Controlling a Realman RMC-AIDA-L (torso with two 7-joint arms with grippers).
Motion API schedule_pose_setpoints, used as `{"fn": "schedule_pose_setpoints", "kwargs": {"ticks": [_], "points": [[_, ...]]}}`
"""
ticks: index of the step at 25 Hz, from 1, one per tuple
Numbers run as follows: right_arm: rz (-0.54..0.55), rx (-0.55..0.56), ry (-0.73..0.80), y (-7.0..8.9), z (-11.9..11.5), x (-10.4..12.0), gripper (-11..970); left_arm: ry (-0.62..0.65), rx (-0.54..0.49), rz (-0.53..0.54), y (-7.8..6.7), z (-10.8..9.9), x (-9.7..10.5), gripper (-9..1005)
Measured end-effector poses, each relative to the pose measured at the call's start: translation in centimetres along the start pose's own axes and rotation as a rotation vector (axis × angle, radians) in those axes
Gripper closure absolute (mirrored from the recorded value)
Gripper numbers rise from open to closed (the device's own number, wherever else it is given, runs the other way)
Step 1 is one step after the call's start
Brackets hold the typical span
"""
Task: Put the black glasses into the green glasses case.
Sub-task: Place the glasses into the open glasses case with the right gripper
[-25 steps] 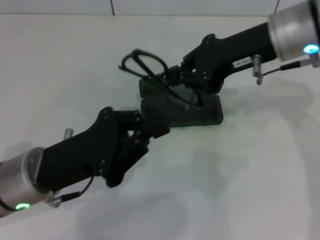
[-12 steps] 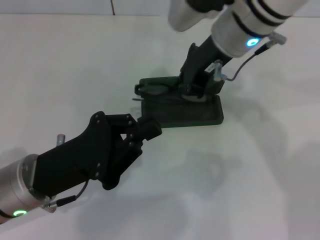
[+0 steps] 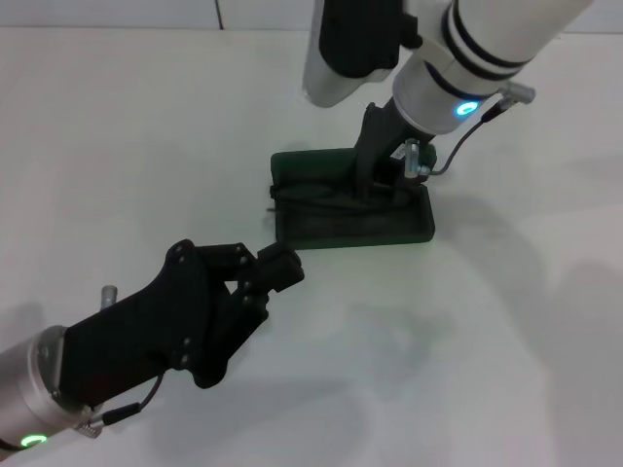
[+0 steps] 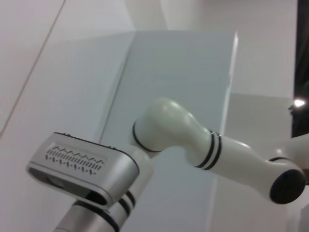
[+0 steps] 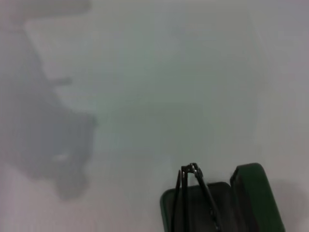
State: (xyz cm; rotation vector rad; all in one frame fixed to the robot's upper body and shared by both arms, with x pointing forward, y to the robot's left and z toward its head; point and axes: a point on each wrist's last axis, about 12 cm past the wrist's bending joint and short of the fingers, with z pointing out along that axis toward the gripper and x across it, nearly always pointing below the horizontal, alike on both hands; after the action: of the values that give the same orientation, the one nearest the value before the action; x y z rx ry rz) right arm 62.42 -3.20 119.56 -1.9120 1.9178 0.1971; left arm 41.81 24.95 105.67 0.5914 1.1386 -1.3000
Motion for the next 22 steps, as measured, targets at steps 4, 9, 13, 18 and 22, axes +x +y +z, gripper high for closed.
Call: {"fn": "schedule_pose_setpoints", "kwargs": {"ticks": [4, 9, 13, 18, 22], "points": [[-0.008, 0.012, 0.032, 0.2, 0.7, -0.1, 910, 0.021, -0.033, -0.008, 0.1, 0.0, 0.5, 910], [-0.007, 0.04, 0.058, 0.3, 1.5, -0.1, 910, 0.047, -0.023, -0.014, 0.1, 0.5, 1.1, 910], [0.004, 0.052, 0.055, 0.1, 1.7, 0.1, 910, 0.051, -0.021, -0.009, 0.1, 0.6, 1.1, 910], [0.02, 0.068, 0.057, -0.2, 2.0, 0.7, 910, 0.048, -0.022, -0.001, 0.3, 0.6, 1.0, 909], [0.014, 0.073, 0.069, -0.2, 2.3, 0.9, 910, 0.047, -0.025, 0.003, 0.4, 0.8, 1.0, 909]]}}
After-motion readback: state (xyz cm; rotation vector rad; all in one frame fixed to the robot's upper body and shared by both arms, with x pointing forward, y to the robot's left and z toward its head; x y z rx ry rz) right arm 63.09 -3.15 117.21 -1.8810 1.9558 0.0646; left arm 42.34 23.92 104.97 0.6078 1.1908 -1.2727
